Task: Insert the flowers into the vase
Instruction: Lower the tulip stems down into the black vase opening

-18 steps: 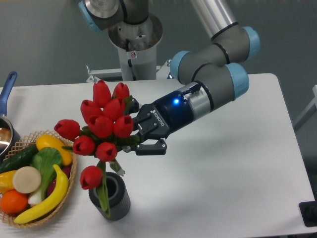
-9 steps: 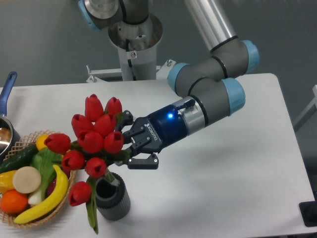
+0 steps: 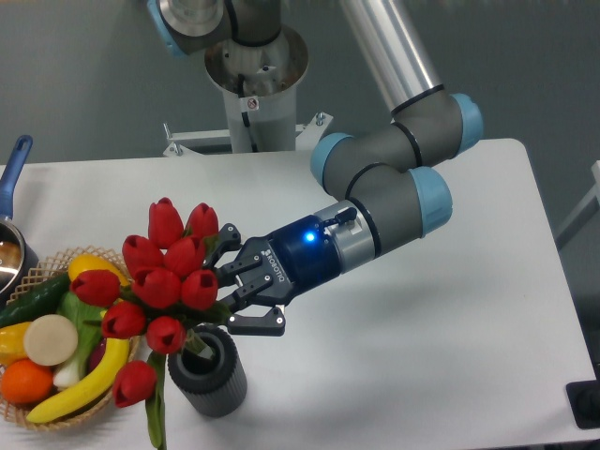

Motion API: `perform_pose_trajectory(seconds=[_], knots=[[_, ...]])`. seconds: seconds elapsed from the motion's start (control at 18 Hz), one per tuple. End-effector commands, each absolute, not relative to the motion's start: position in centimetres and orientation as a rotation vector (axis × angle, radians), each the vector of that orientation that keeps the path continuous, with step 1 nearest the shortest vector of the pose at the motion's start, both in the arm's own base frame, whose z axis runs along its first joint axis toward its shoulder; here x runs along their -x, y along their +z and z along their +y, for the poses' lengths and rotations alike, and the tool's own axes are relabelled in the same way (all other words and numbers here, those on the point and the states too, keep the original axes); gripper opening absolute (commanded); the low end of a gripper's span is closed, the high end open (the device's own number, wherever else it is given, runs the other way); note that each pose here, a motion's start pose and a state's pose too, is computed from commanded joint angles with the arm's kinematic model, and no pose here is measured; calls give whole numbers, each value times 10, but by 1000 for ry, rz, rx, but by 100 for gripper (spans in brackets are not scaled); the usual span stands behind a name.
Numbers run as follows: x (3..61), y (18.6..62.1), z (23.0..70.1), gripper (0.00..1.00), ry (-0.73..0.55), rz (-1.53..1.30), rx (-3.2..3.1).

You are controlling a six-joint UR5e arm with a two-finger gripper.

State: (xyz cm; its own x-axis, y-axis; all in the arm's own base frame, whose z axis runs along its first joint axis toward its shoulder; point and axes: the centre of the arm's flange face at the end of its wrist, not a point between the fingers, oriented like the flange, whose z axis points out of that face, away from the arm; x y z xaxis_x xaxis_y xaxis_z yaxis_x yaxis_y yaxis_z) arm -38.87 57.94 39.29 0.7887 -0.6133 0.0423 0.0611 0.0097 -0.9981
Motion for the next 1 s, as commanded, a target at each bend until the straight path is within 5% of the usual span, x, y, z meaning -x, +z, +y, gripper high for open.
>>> perform_pose_trajectory(seconds=[1.0], knots=[[387, 320, 584, 31, -624, 398, 1540]])
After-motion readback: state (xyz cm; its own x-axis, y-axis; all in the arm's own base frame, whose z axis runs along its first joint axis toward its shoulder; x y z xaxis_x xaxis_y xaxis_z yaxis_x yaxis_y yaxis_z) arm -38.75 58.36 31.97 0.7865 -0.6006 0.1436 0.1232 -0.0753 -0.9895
